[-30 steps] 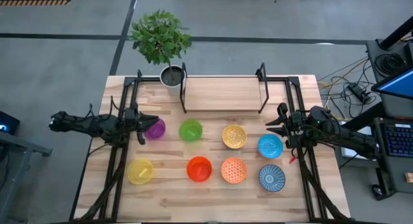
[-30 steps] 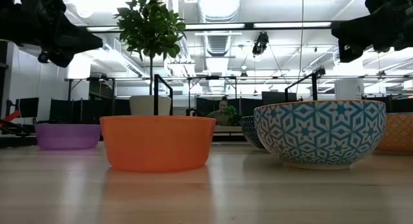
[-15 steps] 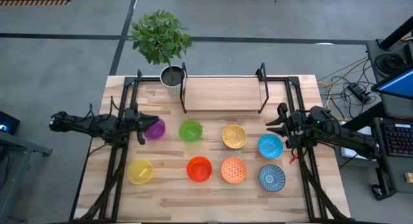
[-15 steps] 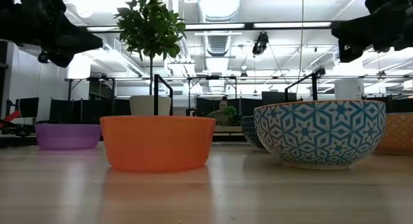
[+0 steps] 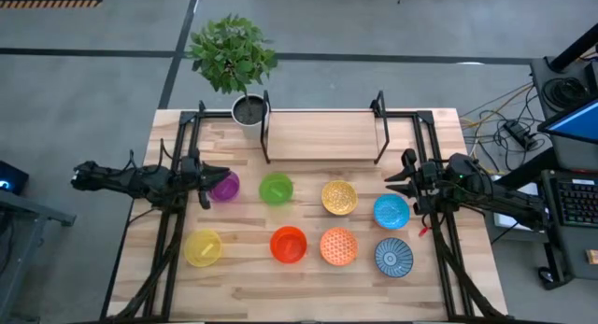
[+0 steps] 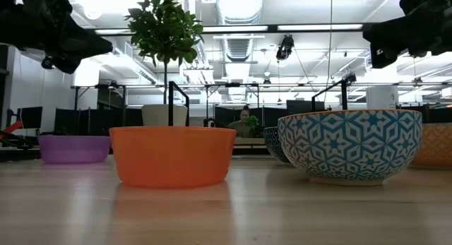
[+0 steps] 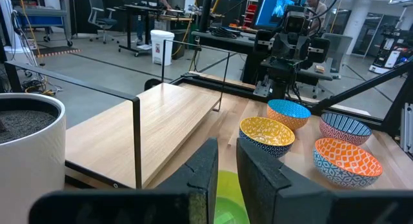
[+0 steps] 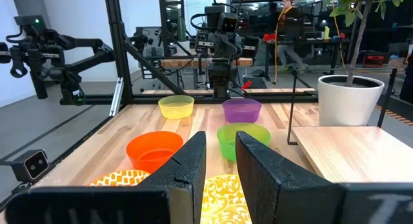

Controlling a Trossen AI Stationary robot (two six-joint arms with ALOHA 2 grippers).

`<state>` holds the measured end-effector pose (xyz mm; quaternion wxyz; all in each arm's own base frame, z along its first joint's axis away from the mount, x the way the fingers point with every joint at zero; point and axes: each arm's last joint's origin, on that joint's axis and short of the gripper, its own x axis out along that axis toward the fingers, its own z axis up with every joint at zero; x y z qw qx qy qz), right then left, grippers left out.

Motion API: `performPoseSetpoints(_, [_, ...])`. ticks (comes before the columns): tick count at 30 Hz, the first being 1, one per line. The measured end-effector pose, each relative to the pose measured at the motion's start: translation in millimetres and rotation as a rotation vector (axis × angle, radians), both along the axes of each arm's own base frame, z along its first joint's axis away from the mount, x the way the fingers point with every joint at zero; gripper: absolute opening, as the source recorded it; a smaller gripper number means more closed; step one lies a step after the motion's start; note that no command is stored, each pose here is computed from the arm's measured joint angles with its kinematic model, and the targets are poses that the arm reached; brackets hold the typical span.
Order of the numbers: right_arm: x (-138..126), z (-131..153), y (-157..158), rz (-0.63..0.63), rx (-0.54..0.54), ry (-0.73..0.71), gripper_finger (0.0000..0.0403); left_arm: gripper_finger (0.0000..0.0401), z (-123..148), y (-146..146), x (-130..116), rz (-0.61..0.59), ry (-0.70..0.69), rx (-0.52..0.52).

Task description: Place and stack bowls onto a shelf

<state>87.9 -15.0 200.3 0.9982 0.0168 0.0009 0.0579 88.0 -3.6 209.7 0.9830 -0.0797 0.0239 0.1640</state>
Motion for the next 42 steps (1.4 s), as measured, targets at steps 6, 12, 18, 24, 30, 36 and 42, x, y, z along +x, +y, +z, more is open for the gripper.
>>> performPoseSetpoints(6, [0.0, 0.0, 0.0, 0.000, 0.000, 0.000, 0.0075, 0.0039, 0.0, 0.0, 0.0, 0.000, 0.000, 0.000])
performPoseSetpoints(12, [0.0, 0.0, 0.0, 0.000, 0.000, 0.000, 0.0075, 0.0039, 0.0, 0.0, 0.0, 0.000, 0.000, 0.000])
performPoseSetpoints(18, [0.0, 0.0, 0.0, 0.000, 0.000, 0.000, 0.0075, 0.0039, 0.0, 0.0, 0.0, 0.000, 0.000, 0.000])
performPoseSetpoints(24, [0.0, 0.0, 0.0, 0.000, 0.000, 0.000, 0.0075, 0.0039, 0.0, 0.0, 0.0, 0.000, 0.001, 0.001])
performPoseSetpoints(30, [0.0, 0.0, 0.0, 0.000, 0.000, 0.000, 0.0075, 0.0039, 0.0, 0.0, 0.0, -0.002, 0.009, 0.027])
performPoseSetpoints(36, [0.0, 0.0, 0.0, 0.000, 0.000, 0.000, 0.0075, 0.0039, 3.2, 0.0, 0.3, -0.001, -0.028, 0.011])
performPoseSetpoints(42, [0.0, 0.2, 0.1, 0.003, 0.226, 0.025, 0.0075, 0.0039, 6.3, -0.1, 0.4, 0.001, -0.075, -0.038])
